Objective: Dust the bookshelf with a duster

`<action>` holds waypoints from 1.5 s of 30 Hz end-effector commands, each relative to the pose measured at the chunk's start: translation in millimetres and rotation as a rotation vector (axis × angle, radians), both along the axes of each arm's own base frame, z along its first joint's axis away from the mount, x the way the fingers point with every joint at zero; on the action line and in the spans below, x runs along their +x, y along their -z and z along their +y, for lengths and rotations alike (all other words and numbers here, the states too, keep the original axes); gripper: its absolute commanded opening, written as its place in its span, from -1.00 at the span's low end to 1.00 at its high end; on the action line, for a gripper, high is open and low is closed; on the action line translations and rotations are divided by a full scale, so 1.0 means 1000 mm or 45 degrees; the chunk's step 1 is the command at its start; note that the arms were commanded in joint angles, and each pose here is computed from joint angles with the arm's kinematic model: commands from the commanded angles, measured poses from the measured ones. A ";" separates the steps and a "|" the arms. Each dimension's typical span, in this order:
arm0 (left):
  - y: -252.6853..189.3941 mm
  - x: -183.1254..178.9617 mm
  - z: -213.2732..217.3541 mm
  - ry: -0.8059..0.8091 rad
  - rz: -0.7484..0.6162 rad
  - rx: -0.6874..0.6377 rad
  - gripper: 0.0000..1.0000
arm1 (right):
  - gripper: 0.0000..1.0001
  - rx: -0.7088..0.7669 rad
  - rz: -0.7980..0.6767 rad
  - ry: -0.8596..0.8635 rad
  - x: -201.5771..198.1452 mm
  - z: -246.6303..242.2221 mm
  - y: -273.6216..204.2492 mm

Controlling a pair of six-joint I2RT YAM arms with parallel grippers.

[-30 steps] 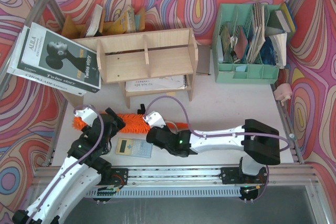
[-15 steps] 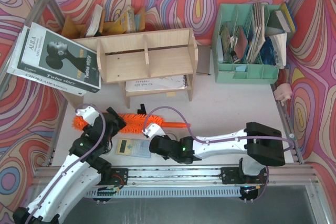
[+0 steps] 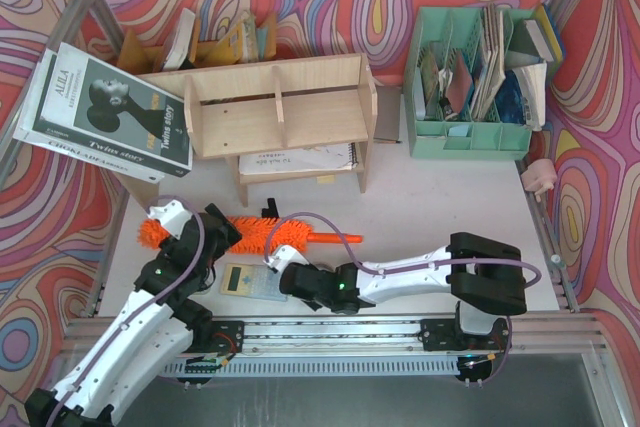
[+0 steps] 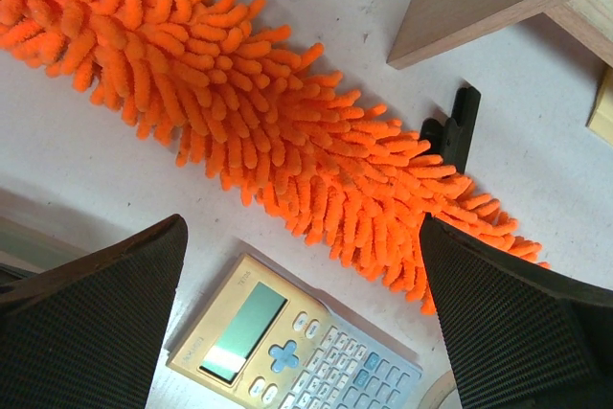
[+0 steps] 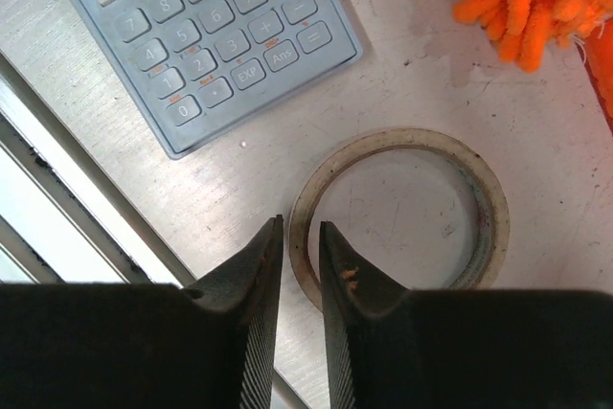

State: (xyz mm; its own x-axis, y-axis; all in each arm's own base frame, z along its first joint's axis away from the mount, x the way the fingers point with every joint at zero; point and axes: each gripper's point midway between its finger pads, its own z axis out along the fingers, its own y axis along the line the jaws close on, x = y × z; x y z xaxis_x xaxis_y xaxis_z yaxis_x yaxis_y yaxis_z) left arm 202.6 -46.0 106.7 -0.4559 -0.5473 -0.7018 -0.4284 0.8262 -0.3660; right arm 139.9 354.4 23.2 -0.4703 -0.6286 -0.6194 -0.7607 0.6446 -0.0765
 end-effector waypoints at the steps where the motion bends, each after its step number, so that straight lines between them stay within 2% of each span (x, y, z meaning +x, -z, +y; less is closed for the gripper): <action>1: -0.006 0.006 -0.001 -0.002 -0.021 0.007 0.96 | -0.40 0.045 -0.021 -0.030 0.001 0.014 -0.010; 7: -0.003 0.006 -0.002 -0.007 -0.008 -0.006 0.96 | -0.19 0.068 -0.074 -0.021 0.007 0.013 -0.026; 14: -0.002 0.005 -0.002 -0.019 0.000 -0.019 0.97 | 0.20 0.122 -0.384 -0.109 0.037 0.018 -0.083; 18: 0.001 0.003 -0.004 -0.020 0.001 -0.048 0.97 | 0.25 0.128 -0.488 -0.218 0.046 0.024 -0.087; 22: 0.004 0.000 -0.004 -0.029 -0.007 -0.077 0.97 | 0.37 0.210 -0.512 -0.272 0.059 0.034 -0.092; 29: 0.007 -0.007 0.002 -0.076 -0.014 -0.093 0.97 | 0.41 0.209 -0.463 -0.384 0.091 0.041 -0.078; 37: 0.015 -0.013 0.010 -0.129 -0.015 -0.100 0.97 | 0.45 0.183 -0.470 -0.364 0.128 0.041 -0.067; 45: 0.018 -0.010 0.007 -0.127 -0.003 -0.105 0.96 | 0.44 0.126 -0.451 -0.408 0.144 0.052 -0.040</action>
State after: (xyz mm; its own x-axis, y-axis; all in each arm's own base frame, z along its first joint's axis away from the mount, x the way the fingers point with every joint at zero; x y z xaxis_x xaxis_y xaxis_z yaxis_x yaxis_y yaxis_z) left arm 193.6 -43.6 97.8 -0.3967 -0.6451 -0.6530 -0.4783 0.7525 -0.4528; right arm 276.7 393.5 65.9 -0.0529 -0.6375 -0.7687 -0.8489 0.4341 -0.3016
